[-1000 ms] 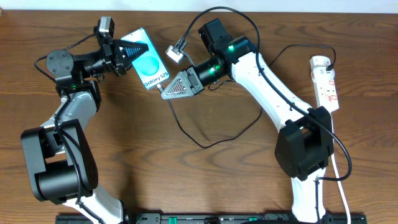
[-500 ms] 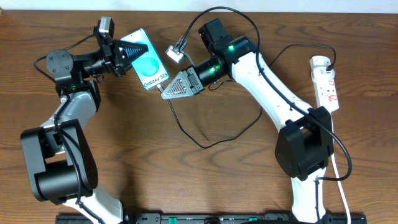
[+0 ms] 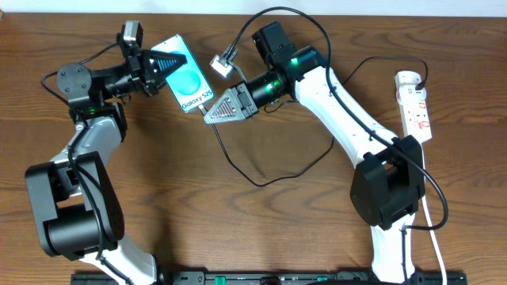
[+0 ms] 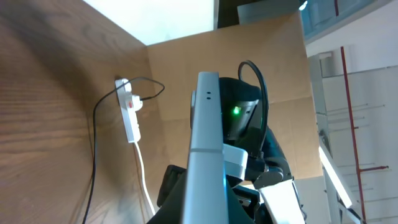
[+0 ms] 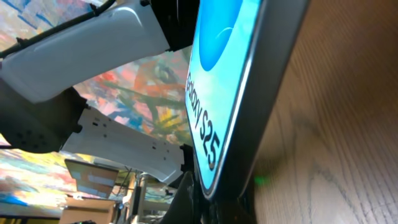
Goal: Plug charger to phone and switch on socket
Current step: 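Push the connector into the phone's bottom port with the right gripper, then release the connector and move the right gripper to the power strip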
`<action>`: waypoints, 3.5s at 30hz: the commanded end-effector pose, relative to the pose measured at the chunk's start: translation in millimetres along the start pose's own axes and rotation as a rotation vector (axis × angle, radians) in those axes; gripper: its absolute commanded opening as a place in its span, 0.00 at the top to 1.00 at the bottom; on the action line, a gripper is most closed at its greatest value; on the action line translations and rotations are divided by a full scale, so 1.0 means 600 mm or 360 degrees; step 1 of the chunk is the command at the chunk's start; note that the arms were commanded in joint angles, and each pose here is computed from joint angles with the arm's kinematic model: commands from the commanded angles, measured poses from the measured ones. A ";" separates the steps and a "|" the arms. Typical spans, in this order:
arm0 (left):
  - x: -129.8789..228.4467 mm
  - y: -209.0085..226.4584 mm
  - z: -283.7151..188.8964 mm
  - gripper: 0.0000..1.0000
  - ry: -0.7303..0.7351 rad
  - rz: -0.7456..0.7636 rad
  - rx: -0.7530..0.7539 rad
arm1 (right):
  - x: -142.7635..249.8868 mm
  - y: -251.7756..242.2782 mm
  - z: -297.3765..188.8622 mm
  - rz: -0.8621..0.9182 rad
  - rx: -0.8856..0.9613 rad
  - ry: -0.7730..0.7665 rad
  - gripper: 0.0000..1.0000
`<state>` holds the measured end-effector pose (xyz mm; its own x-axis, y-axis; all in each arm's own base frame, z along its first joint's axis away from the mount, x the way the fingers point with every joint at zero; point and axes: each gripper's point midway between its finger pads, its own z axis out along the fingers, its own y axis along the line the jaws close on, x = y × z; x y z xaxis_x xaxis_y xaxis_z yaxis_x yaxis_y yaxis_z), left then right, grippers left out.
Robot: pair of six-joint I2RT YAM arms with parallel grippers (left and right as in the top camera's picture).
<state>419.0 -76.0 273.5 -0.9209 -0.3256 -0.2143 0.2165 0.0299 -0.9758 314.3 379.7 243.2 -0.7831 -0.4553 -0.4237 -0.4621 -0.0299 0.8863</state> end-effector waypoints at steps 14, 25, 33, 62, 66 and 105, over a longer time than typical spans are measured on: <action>0.010 -0.019 0.006 0.93 0.0094 0.0200 -0.0003 | -0.012 0.006 -0.007 0.0056 -0.0001 -0.0029 0.99; 0.012 -0.022 0.007 0.93 0.0099 0.0232 0.0001 | -0.032 0.002 -0.023 0.0034 0.0010 -0.0086 0.99; 0.012 -0.021 0.007 0.93 0.0099 0.0229 0.0001 | -0.040 0.000 -0.032 0.0021 0.0017 -0.0111 0.99; 0.019 -0.022 0.018 0.93 0.0126 0.0227 0.0009 | -0.043 -0.001 -0.034 0.0031 0.0023 -0.0120 0.67; 0.016 -0.021 0.014 0.93 0.0114 0.0227 0.0005 | -0.043 -0.001 -0.032 0.0030 0.0021 -0.0117 0.27; -0.001 -0.012 -0.007 0.93 0.0044 0.0163 -0.0014 | 0.186 -0.179 -0.507 0.1366 0.2148 -0.0493 0.01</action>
<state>415.4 -72.7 270.6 -0.9218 -0.2930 -0.2537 0.2489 0.0541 -0.9670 403.9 102.6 125.7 -0.9831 0.1754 0.0524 0.1829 0.9295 0.3202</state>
